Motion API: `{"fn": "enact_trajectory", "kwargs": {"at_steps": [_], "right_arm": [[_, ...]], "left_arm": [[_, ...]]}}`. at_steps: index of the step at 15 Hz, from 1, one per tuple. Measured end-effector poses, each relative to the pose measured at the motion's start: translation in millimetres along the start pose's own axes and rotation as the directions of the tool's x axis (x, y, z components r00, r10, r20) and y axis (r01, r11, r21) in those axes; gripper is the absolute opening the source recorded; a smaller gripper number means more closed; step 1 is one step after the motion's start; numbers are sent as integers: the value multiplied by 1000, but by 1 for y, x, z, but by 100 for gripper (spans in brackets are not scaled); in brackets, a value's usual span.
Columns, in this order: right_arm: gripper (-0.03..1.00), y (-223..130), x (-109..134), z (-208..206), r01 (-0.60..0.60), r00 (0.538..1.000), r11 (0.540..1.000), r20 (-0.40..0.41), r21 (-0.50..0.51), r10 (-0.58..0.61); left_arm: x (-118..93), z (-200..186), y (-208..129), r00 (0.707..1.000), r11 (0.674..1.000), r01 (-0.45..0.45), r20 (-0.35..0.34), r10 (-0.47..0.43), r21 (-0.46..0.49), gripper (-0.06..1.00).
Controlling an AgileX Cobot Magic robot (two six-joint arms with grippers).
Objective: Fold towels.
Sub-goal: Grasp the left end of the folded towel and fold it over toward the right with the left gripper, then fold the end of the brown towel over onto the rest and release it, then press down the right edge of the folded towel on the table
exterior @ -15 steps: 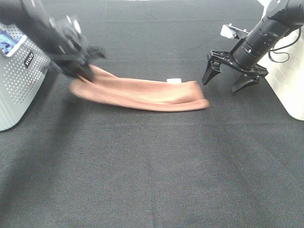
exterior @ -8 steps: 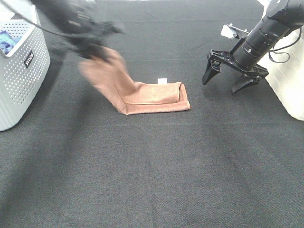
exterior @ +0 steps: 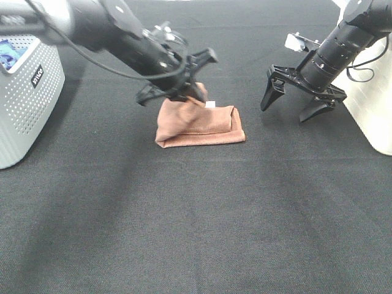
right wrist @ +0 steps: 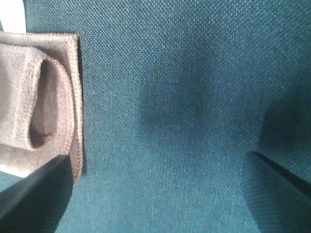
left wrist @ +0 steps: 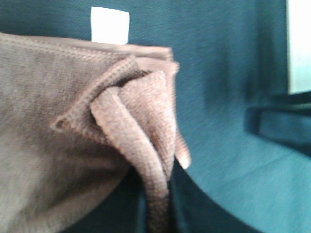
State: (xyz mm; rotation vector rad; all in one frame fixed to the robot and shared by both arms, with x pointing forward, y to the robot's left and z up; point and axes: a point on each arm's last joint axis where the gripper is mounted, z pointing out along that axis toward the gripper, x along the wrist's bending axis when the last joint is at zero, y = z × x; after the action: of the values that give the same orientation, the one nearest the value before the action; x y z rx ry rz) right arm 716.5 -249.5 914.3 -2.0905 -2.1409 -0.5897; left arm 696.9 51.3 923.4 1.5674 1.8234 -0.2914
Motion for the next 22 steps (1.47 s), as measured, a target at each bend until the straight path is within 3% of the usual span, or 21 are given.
{"fn": "enact_trajectory", "kwargs": {"at_steps": [1, 2, 3, 4, 5, 8, 9, 11, 12, 15, 17, 19, 22], "right_arm": [[88, -1, 0, 0, 0, 1000, 1000, -1, 8, 0], [88, -1, 1, 0, -7, 1000, 1000, -14, 15, 7], [88, -1, 2, 0, -12, 1000, 1000, -21, 15, 12], [88, -1, 3, 0, -16, 999, 1000, -31, 17, 17], [88, -2, 4, 0, -20, 999, 1000, -46, 19, 21], [88, -3, 10, -2, -17, 994, 999, -103, 31, 20], [88, -2, 15, -6, 1, 989, 1000, -145, 23, 2], [88, 0, 40, -24, 46, 947, 999, -318, -20, -50], [88, 0, 40, -24, 46, 947, 999, -318, -20, -50], [88, -8, 104, -10, 119, 853, 992, -507, -47, -127], [88, -14, 129, 16, 132, 824, 990, -550, -43, -134], [88, -17, 127, 49, 104, 829, 994, -551, -11, -93], [88, -16, 99, 74, 56, 849, 998, -527, 23, -36]], "left_arm": [[-2, 4, -2, 1000, 1000, 16, 13, -16, -8, 20], [-3, 8, -1, 997, 997, 68, 46, -66, -23, 42], [-6, 8, -1, 992, 994, 104, 74, -102, -34, 58], [-9, 8, 1, 986, 990, 134, 106, -128, -50, 68], [-11, 8, 2, 981, 988, 146, 135, -137, -58, 72], [-14, 5, 5, 982, 993, 91, 174, -76, -77, 74], [-13, -1, 10, 984, 994, 44, 174, -26, -98, 74], [6, -26, 39, 987, 984, 26, 163, 3, -175, 74], [6, -26, 39, 987, 984, 26, 163, 3, -175, 74], [31, -72, 75, 987, 961, 67, 158, -25, -267, 74], [36, -84, 80, 986, 963, 73, 165, -30, -261, 74], [38, -87, 79, 985, 970, 62, 170, -22, -234, 74], [38, -87, 78, 985, 975, 50, 171, -13, -218, 74]]}}
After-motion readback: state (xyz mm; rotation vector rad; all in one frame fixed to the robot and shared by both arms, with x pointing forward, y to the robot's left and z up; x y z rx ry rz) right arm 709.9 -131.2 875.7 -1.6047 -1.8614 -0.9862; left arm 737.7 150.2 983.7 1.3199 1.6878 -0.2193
